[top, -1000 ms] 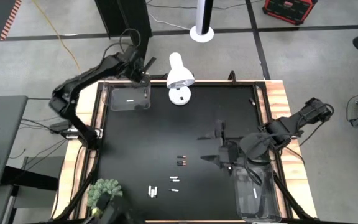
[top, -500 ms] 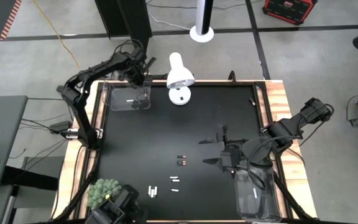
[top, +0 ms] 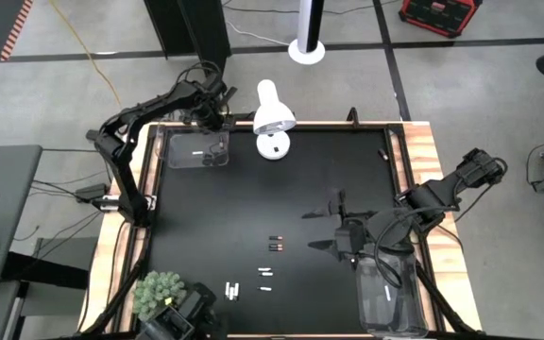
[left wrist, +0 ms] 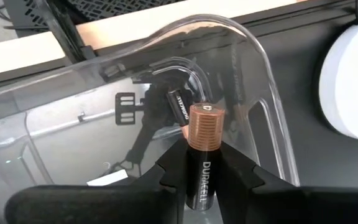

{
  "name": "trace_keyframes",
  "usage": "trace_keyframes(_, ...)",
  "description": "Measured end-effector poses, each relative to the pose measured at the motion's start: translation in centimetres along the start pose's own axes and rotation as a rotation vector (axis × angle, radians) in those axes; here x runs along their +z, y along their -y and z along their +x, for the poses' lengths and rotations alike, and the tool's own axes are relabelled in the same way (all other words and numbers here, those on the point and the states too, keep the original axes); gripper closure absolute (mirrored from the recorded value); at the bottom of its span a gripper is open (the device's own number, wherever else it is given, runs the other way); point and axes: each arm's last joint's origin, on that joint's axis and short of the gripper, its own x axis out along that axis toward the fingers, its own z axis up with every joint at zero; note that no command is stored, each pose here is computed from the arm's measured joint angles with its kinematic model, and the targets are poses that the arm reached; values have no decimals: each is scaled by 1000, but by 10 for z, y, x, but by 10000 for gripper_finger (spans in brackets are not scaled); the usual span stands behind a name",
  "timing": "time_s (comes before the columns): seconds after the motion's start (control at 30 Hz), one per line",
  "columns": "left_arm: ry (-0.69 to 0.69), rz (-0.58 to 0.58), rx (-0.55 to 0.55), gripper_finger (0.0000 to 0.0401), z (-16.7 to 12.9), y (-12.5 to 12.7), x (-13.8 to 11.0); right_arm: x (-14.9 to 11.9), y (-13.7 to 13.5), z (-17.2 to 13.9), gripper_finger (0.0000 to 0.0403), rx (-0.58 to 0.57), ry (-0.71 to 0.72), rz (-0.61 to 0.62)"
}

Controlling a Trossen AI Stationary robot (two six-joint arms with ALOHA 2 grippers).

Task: Sort batteries
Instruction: Put the black battery into the top transparent bin, then move the transparent bin to the center of the table

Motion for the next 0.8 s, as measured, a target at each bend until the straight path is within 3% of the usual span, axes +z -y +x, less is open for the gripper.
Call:
trace_keyframes(0.6, 0, 17, -19, 302, 0, 17, -8, 0, 0, 0, 81, 0, 0, 10)
trace_keyframes(0.8, 43, 104, -35, 281, -6, 25, -9, 0, 0, 0, 81, 0, 0, 11)
